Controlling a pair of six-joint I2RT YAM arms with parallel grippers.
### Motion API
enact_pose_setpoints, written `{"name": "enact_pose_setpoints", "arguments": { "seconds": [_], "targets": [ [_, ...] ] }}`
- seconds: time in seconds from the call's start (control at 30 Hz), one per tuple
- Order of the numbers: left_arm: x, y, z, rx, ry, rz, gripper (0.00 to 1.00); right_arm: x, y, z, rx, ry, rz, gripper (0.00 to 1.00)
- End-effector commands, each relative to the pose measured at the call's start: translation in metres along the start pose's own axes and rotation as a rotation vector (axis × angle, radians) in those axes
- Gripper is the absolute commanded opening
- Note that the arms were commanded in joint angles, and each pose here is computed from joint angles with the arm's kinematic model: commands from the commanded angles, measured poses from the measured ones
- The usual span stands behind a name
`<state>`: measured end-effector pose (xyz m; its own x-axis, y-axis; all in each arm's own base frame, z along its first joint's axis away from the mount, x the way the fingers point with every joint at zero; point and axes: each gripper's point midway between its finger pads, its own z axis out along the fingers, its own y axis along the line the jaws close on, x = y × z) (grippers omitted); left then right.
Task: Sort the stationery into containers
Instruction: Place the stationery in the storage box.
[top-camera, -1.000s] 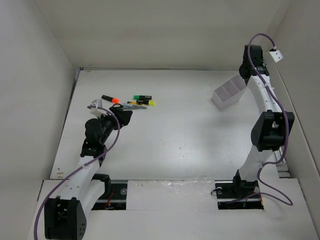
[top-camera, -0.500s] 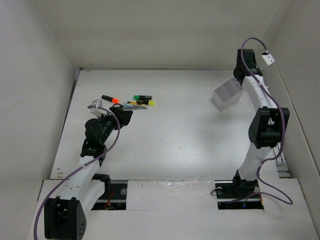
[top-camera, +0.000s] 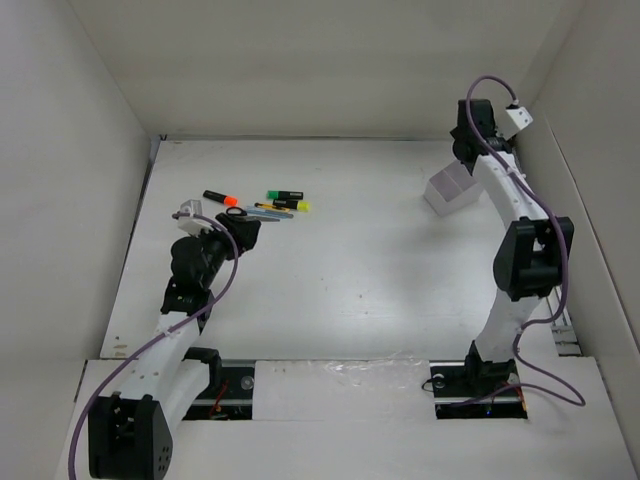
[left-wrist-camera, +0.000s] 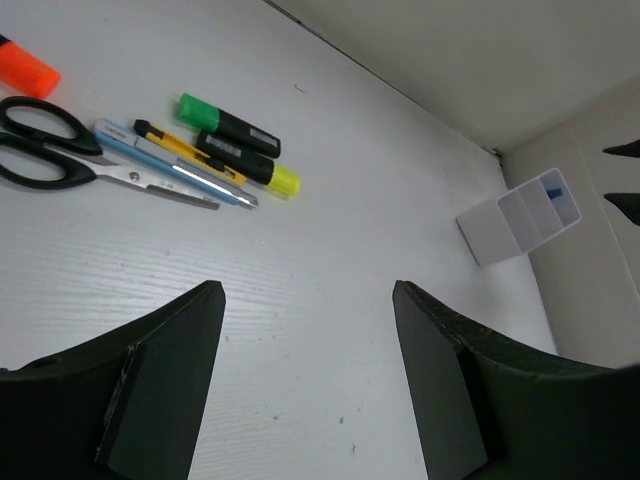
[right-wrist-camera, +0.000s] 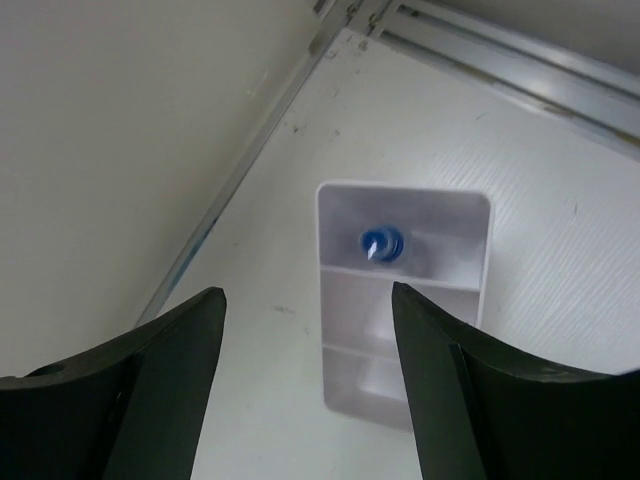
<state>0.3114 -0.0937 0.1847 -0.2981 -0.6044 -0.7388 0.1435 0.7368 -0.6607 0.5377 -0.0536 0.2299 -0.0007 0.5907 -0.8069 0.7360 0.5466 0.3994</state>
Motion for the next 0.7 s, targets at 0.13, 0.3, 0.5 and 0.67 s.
{"name": "enact_pose_setpoints", "arguments": {
  "seconds": [0.13,0.3,0.5,0.67],
  "targets": [
    [-0.029,0.022,0.004,-0.167,-0.121,-0.033,0.58,0.018,0.066,-0.097,-0.324,0.079,0.009,0.54],
    [-0.028,0.047,0.011,-0.302,-0.127,-0.081,0.51,0.093,0.087,-0.158,-0.529,0.239,-0.066,0.02],
    [-0.032,0.068,0.033,-0.428,-0.116,-0.116,0.43,0.152,0.081,-0.192,-0.609,0.369,-0.151,0.0],
    [-0.045,0.08,0.053,-0.518,-0.128,-0.115,0.32,0.181,0.064,-0.217,-0.656,0.46,-0.192,0.0]
  ]
}}
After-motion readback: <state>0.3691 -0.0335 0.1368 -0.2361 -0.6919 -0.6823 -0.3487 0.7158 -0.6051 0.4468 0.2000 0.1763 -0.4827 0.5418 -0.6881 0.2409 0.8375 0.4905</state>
